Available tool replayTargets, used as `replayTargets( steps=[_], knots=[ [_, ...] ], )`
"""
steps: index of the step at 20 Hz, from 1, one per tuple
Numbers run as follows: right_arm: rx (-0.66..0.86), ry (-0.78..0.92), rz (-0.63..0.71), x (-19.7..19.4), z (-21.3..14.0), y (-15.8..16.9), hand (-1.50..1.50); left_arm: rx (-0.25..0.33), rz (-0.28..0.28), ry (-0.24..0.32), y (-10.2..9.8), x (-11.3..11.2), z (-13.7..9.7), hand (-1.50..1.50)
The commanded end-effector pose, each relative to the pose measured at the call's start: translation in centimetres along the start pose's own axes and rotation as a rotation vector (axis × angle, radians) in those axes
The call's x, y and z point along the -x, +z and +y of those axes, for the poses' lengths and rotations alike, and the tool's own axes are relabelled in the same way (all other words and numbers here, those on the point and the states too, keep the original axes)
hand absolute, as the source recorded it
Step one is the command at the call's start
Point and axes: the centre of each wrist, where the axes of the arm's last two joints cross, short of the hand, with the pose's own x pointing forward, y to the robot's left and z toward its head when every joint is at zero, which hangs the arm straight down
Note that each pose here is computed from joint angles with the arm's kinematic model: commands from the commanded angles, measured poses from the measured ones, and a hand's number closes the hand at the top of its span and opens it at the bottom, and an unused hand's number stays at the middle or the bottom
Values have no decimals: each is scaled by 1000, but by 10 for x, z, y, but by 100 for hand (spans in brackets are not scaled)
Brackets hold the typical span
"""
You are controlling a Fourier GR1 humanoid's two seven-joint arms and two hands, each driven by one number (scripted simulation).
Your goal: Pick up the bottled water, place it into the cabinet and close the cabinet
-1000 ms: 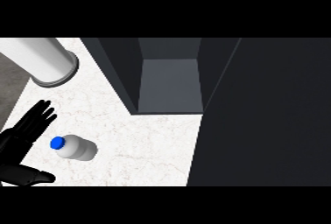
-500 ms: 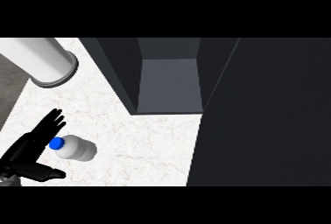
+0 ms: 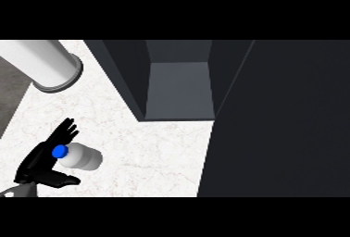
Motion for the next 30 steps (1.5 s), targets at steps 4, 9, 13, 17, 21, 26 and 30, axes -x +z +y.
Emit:
replayTargets(
  steps=[4, 9, 13, 17, 21, 26, 30],
  knots=[
    [29, 85, -62, -21, -9, 15, -150, -3, -46, 30, 4, 40, -9, -150],
    [58, 72, -51, -17, -6, 10, -150, -46, -70, 38, -9, 31, 2, -150],
    [35, 96, -57, -22, -11, 19, -150, -57, -101, 79, -29, 36, -26, -150],
    [37, 71, -40, -27, -8, 11, -150, -9, -100, 139, -38, 45, -45, 150],
    [7, 52, -57, -13, -6, 10, -150, 69, -134, 121, -54, 29, -34, 150],
    [25, 67, -41, -12, 4, 15, -150, 142, -278, -113, -46, 31, -51, 150],
    [35, 82, -30, -25, -5, 25, -150, 112, -352, -169, -54, 21, -59, 150]
  ],
)
